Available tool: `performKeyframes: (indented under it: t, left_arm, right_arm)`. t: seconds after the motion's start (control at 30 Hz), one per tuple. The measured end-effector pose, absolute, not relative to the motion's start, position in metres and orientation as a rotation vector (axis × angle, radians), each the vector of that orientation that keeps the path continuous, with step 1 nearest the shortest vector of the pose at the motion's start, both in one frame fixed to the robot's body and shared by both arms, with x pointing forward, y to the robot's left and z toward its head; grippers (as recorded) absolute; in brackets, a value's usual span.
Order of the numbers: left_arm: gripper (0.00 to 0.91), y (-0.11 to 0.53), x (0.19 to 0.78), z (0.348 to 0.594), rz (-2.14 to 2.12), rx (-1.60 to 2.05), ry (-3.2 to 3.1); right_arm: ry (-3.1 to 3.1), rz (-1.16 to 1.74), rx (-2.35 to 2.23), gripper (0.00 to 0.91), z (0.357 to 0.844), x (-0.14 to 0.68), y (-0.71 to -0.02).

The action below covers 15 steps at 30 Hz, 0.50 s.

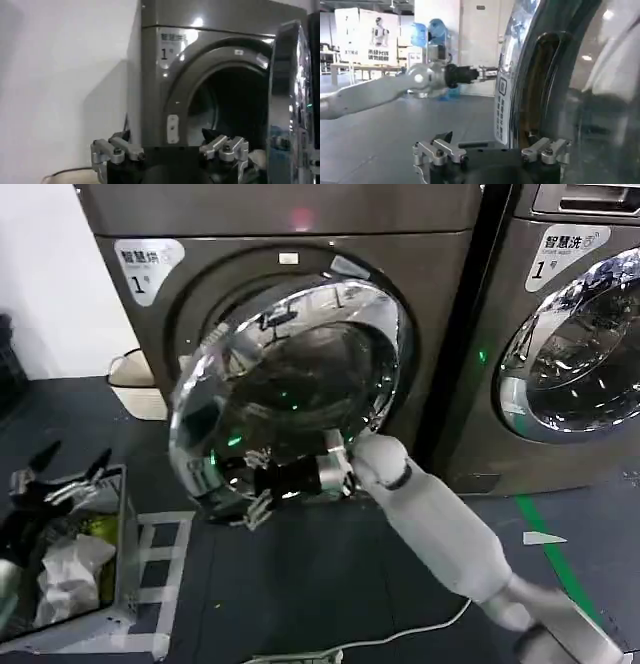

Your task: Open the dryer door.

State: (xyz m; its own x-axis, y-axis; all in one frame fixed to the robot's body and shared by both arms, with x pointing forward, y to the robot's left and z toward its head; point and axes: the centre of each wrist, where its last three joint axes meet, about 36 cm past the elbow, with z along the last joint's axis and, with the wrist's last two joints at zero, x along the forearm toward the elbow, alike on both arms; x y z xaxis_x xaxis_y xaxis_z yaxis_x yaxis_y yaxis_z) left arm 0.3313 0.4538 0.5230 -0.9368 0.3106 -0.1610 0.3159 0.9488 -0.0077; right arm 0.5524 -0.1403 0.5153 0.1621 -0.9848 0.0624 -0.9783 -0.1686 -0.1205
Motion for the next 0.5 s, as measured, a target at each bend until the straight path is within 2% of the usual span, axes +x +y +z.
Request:
performKeyframes:
  t: [0.3,0.5]
  left_arm:
    - [0.907,0.439,0.369,0.525,-0.101,0.627,2.925]
    - [0.907,0.412,0.397,0.524,-0.221,0.86,2.869]
  right_arm:
    - [1.83,-0.22,-2.447,0.907,0.506,0.528,-0.186]
    - [1.786,-0.249,-2.517,0.907,0.498,0.52,-0.222]
